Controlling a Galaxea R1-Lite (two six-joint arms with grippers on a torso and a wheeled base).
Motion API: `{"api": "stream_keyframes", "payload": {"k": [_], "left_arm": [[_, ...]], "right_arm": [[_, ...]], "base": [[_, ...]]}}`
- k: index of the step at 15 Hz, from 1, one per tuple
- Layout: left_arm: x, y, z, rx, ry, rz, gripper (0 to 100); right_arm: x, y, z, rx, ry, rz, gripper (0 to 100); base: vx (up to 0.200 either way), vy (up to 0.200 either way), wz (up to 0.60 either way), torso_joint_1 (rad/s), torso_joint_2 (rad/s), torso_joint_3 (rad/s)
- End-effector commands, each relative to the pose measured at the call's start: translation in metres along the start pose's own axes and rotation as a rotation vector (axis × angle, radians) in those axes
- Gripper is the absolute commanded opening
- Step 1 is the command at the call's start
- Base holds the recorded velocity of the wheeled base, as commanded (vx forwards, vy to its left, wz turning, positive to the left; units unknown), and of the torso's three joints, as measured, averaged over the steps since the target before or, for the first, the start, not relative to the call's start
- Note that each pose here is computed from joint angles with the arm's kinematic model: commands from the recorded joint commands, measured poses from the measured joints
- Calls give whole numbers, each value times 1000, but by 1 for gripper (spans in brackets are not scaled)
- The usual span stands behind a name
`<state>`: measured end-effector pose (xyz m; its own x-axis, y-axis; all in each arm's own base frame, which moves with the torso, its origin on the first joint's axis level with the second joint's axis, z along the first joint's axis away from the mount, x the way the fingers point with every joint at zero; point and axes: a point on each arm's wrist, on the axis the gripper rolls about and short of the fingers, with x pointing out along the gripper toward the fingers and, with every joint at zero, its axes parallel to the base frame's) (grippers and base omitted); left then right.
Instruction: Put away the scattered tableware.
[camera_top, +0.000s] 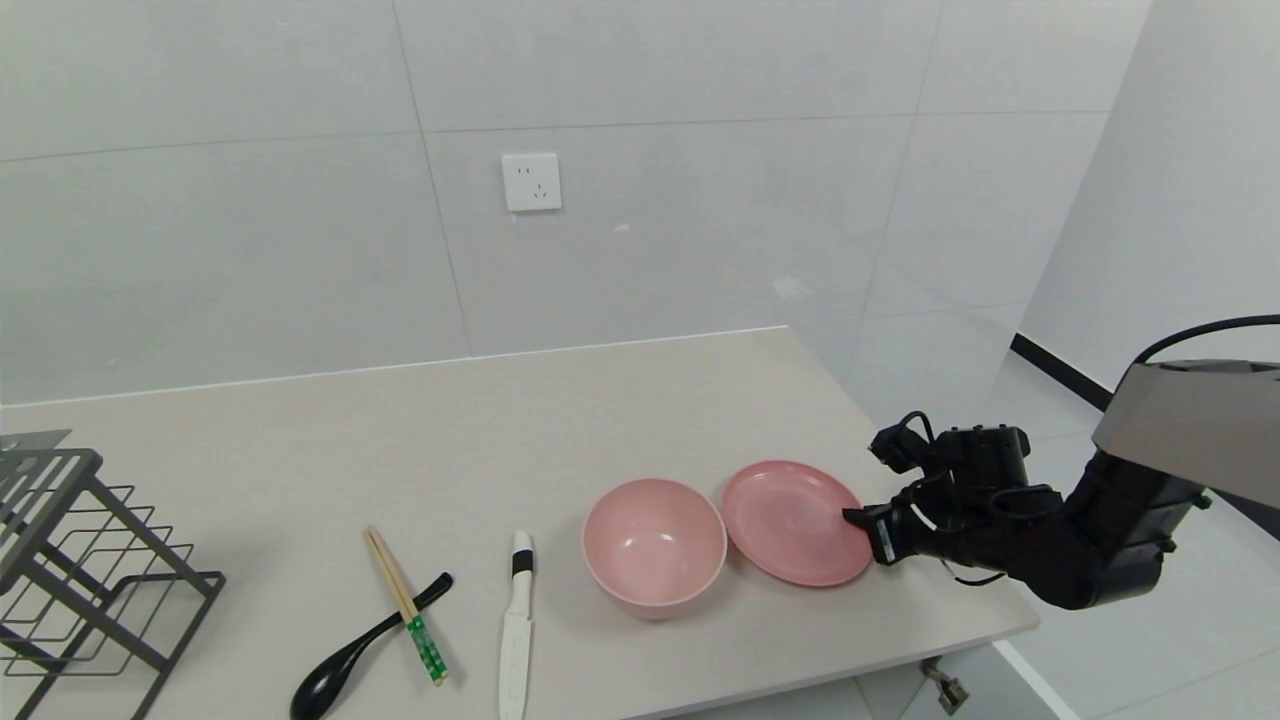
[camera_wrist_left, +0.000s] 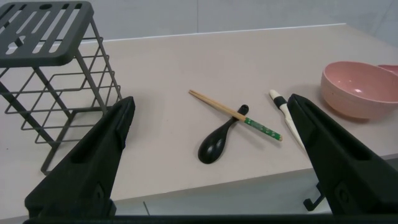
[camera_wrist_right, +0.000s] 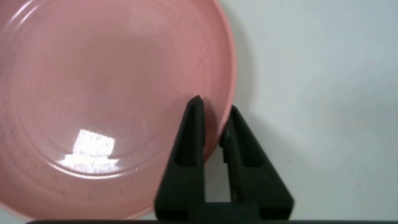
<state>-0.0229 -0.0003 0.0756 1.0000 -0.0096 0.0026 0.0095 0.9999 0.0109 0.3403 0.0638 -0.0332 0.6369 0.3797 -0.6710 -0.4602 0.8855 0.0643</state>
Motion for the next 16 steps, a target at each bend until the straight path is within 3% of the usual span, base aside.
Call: {"api": "stream_keyframes", "payload": {"k": [1, 5, 7, 16], "left_arm": [[0, 0, 0, 0, 1, 0, 100], [0, 0, 0, 0, 1, 0, 100], [0, 0, 0, 0, 1, 0, 100], [0, 0, 0, 0, 1, 0, 100]], "right_arm": [[0, -2, -1, 3, 7, -5, 0], [-13, -10, 11, 7, -53, -36, 0], [-35, -14, 30, 24, -151, -64, 0], [-114, 11, 41, 134, -451, -56, 0]], "base": [[0, 0, 0, 0, 0, 0], [0, 0, 0, 0, 0, 0], [0, 0, 0, 0, 0, 0], [0, 0, 0, 0, 0, 0]]}}
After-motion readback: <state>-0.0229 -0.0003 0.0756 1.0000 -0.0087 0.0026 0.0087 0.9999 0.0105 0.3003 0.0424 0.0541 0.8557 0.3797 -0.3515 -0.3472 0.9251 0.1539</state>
